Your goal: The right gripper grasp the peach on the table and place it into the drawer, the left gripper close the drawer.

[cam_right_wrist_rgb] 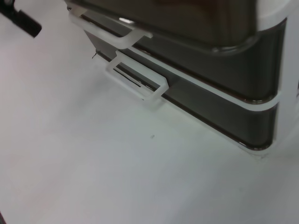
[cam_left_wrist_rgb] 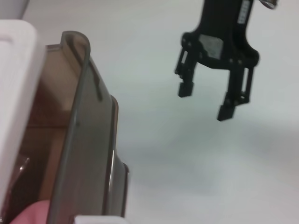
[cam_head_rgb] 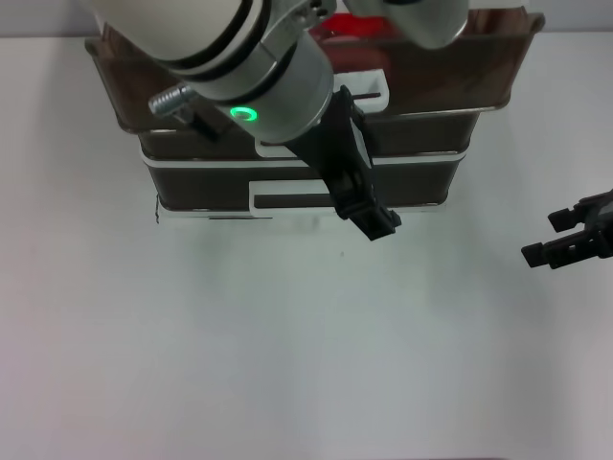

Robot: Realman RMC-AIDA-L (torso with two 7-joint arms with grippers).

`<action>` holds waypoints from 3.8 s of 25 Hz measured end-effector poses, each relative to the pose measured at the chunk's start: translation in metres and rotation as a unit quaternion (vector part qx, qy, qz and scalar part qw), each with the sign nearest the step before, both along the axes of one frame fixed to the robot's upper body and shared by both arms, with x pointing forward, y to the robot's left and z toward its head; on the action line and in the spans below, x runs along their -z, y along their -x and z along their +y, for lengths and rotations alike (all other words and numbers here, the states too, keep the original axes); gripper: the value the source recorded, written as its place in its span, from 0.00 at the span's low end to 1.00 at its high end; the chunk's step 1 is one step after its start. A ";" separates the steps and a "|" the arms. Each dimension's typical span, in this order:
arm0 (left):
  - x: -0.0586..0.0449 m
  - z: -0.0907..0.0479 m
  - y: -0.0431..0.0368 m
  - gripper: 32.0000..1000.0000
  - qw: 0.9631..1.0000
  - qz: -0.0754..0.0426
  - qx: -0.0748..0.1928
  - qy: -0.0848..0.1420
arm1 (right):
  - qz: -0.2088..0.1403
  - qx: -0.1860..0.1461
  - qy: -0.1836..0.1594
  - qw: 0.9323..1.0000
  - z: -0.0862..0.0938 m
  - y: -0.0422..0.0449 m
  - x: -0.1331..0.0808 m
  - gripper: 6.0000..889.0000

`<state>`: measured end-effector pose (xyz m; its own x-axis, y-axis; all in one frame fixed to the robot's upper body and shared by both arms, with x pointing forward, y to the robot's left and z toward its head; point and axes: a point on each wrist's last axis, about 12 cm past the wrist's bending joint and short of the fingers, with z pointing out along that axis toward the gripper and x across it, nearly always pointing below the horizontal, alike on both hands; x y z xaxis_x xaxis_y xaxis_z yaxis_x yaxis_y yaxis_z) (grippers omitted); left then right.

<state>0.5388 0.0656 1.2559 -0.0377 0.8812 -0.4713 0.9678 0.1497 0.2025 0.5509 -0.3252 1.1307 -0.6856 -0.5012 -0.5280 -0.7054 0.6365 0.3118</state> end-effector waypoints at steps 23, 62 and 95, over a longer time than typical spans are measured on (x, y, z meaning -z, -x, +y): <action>0.000 0.003 -0.0165 0.84 1.000 -0.017 -0.022 0.000 | -0.001 -0.001 -0.002 1.000 0.001 -0.0001 0.000 0.92; 0.009 0.011 -0.0013 0.83 0.999 0.005 -0.034 -0.006 | -0.006 -0.003 -0.004 1.000 0.004 -0.0017 0.000 0.92; 0.004 0.020 0.0267 0.83 0.998 0.027 -0.056 0.024 | -0.009 -0.002 -0.003 1.000 0.005 -0.0030 0.000 0.92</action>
